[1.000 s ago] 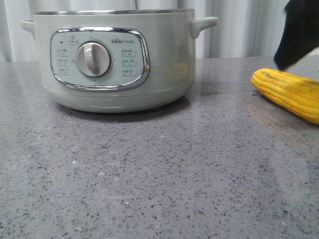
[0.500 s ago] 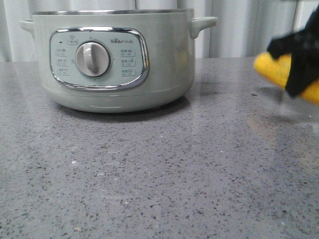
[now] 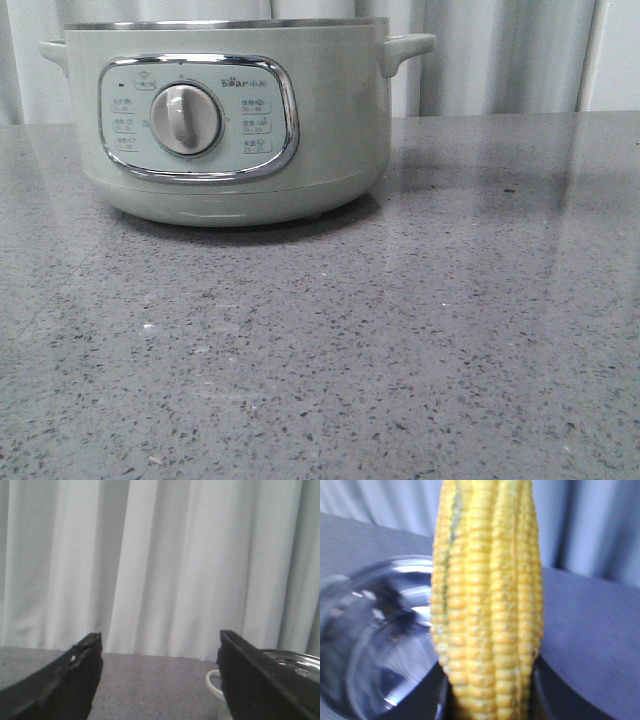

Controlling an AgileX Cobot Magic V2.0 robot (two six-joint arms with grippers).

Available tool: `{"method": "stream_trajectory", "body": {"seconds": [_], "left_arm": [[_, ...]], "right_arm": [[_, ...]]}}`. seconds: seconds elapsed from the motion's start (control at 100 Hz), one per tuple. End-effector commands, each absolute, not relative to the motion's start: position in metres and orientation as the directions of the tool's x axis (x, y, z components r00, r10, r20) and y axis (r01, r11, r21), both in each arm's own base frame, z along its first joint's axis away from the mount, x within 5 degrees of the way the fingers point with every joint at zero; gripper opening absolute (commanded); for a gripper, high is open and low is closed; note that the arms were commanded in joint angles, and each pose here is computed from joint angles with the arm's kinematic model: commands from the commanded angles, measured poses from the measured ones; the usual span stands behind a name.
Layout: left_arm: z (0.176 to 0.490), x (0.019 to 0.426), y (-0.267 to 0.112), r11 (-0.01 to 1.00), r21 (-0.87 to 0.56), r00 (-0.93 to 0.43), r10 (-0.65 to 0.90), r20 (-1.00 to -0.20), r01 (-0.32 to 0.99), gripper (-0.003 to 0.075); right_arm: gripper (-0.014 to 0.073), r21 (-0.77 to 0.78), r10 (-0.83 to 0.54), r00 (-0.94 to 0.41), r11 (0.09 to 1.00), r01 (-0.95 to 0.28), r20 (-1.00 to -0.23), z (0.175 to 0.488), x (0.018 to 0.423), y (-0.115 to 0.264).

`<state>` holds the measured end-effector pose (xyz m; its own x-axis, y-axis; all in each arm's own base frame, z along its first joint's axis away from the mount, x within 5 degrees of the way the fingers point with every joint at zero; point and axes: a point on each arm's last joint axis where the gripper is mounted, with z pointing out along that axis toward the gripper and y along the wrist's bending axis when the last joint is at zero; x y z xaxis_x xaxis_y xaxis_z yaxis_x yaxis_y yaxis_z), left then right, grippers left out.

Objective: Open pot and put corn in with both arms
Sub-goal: 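Carry the corn over the pot and release it inside with the right gripper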

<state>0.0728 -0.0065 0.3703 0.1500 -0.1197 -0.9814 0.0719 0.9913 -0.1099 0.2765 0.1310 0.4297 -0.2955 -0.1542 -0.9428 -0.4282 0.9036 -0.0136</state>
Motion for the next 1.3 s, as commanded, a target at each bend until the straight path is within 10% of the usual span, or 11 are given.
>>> {"method": "stream_trajectory", "body": {"seconds": [0.0,0.3,0.6,0.77,0.94,1.29], "left_arm": [[0.381,0.071,-0.008,0.984,-0.14,0.177,-0.157,-0.972,0.107,0.0406],[0.366,0.067,-0.031,0.929,-0.15,-0.025,-0.151,-0.988,0.339,-0.0014],[0.356,0.057,-0.051,0.81,-0.223,-0.184,-0.145,-0.972,0.542,-0.002],[0.355,0.049,-0.056,0.763,-0.09,-0.109,-0.026,-0.994,0.64,-0.002],[0.362,0.038,-0.053,0.771,0.077,0.078,0.036,-0.996,0.632,-0.002],[0.34,0.051,-0.032,0.914,0.027,0.147,-0.036,-0.988,0.405,-0.002]], "right_arm": [[-0.007,-0.008,-0.09,-0.147,0.876,-0.482,-0.985,0.45,0.277,0.153],[0.0077,0.0,-0.152,-0.233,0.837,-0.547,-0.96,0.393,0.314,0.205],[0.0512,0.0,-0.178,-0.273,0.837,-0.547,-0.946,0.385,0.316,0.206],[0.044,0.0,-0.165,-0.256,0.84,-0.543,-0.953,0.408,0.299,0.193],[-0.0069,-0.013,-0.126,-0.173,0.841,-0.541,-0.977,0.451,0.251,0.162],[-0.0061,-0.235,-0.25,0.029,0.857,-0.458,-0.968,0.438,0.116,0.064]]}}
